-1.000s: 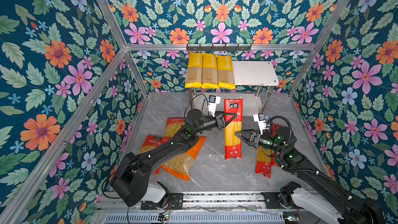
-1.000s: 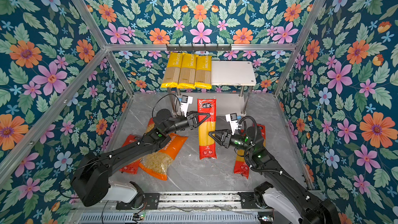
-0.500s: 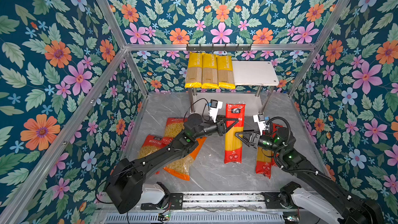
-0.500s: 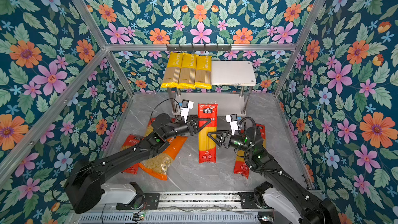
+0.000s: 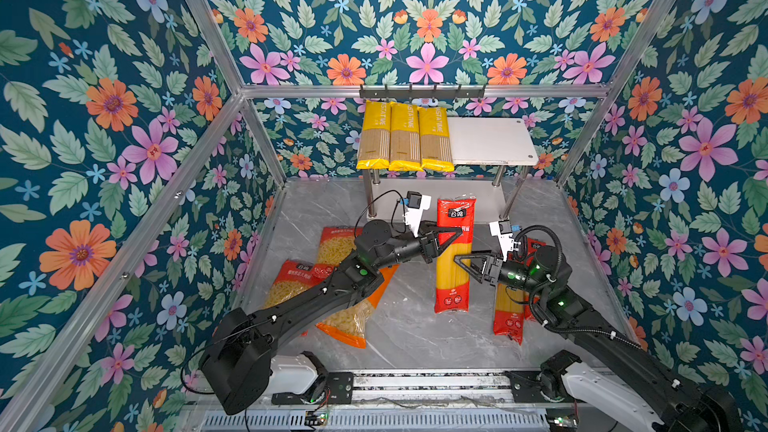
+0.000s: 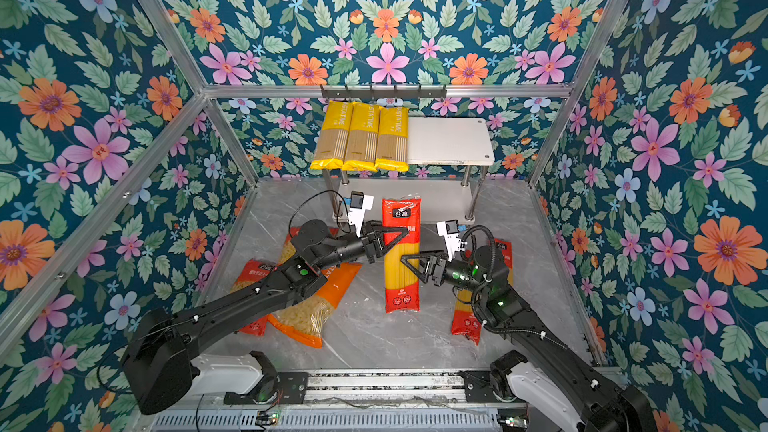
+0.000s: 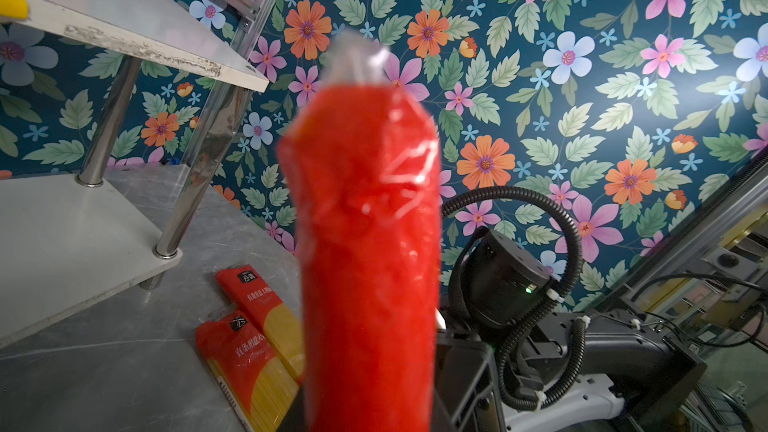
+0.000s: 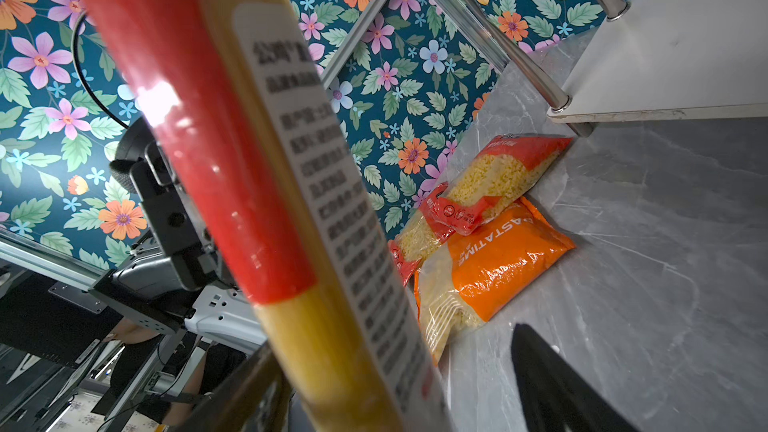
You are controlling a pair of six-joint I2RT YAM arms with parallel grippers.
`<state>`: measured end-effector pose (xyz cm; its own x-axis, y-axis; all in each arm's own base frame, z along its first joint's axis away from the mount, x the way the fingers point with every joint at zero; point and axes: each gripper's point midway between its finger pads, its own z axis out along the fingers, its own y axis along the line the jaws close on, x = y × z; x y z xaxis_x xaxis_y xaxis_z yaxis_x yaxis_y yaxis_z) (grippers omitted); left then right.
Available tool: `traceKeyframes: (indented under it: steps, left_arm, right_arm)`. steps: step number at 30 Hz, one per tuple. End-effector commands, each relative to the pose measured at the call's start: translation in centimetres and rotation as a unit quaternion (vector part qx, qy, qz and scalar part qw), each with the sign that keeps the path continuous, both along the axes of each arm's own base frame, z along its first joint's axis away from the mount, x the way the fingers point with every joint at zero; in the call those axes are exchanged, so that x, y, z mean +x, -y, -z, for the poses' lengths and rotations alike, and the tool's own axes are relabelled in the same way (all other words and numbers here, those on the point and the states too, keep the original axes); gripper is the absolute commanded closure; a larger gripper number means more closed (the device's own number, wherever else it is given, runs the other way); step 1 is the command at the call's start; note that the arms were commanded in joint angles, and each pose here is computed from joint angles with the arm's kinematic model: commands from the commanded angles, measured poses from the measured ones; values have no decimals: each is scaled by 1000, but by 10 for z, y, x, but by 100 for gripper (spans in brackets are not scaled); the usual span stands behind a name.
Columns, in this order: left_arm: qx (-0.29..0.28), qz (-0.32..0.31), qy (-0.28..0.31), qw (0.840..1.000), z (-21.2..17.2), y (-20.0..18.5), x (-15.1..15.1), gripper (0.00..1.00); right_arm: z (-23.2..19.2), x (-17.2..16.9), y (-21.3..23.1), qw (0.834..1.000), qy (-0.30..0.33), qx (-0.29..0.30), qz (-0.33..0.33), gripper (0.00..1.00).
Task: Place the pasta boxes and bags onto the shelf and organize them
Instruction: 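Raise the red pack with both grippers toward the upper shelf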
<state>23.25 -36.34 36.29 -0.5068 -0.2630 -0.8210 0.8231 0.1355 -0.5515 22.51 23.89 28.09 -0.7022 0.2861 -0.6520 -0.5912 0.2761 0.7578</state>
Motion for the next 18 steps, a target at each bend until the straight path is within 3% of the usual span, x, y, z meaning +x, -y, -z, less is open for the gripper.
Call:
traceKeyframes:
  steps: [1,12,18]
  left_arm:
    - [-44,-12,32,998,-30,-8,-3,100]
    - [-61,-70,78,993,-95,-20,28,100]
    - [-126,-99,60,985,-121,-35,56,100]
  right_arm:
    - [-1,2,1,1000,8,-1,6,17]
    - [-11,4,15,999,6,30,-24,12]
    - [-14,0,17,998,16,55,-30,13]
